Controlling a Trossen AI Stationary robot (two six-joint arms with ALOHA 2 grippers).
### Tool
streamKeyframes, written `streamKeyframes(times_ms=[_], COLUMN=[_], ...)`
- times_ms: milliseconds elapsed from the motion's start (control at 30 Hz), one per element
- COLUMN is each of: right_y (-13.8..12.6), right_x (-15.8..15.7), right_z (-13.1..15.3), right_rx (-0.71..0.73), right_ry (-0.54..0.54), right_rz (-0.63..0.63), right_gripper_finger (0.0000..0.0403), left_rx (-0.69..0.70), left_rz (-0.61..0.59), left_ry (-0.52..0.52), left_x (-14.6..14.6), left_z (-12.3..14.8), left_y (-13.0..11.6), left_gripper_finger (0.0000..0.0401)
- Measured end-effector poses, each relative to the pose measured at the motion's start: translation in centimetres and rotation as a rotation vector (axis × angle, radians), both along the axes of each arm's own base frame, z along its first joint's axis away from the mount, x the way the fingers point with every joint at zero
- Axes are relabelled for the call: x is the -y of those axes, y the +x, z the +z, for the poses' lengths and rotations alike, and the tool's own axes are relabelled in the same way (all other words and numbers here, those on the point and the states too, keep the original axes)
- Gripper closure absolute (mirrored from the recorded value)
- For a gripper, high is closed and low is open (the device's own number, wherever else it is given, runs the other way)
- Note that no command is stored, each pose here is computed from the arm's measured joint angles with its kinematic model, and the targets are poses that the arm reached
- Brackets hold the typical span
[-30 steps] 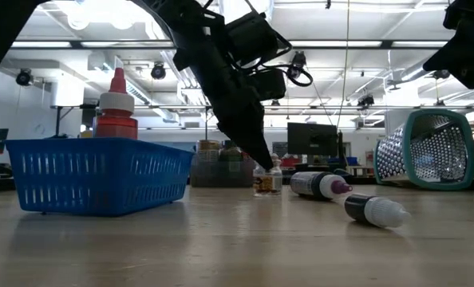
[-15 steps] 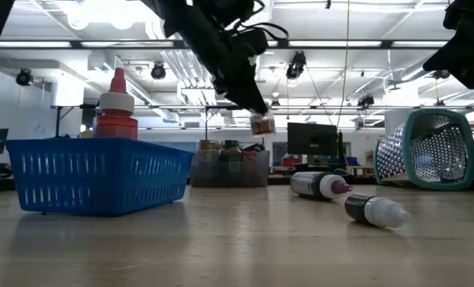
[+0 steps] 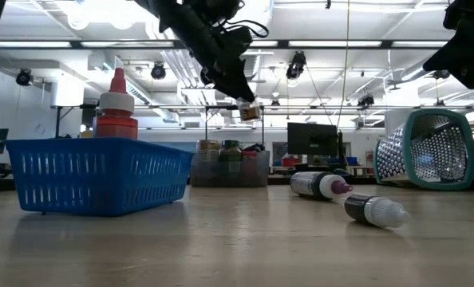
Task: Pick & Place Kitchen Items
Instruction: Put the brown spice bottle into the black bin
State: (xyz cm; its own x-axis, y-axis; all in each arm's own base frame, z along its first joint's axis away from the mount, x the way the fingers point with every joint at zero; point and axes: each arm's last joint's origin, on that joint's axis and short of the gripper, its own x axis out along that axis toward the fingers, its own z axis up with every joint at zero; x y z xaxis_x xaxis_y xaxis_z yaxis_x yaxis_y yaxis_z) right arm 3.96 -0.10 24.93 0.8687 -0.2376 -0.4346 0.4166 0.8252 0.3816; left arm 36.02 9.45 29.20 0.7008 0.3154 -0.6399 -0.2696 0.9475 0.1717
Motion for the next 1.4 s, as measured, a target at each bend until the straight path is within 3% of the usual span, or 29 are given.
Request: streamKeyframes(times_ms=[667, 1033, 1400], right_y=[0.0, 0.0, 0.0], right_x=[0.0, 0.0, 0.0], right_z=[0.0, 0.0, 0.0], right_rx=[0.0, 0.0, 0.0], right_ry=[0.0, 0.0, 0.0], right_rz=[0.0, 0.0, 0.0], right_gripper_finger=[0.0394, 0.0394, 0.0394], left_rx=[-0.126, -0.114, -0.059], left_rz=[0.209, 0.285, 0.355], left_ry=[0.059, 0.041, -0.01], left_x=[-4.0, -6.1, -6.7], left_z=[0.3, 0.4, -2.5], left_y=[-3.1, -4.0, -4.4], left_gripper_finger=[0.0207, 0.0207, 0.0207])
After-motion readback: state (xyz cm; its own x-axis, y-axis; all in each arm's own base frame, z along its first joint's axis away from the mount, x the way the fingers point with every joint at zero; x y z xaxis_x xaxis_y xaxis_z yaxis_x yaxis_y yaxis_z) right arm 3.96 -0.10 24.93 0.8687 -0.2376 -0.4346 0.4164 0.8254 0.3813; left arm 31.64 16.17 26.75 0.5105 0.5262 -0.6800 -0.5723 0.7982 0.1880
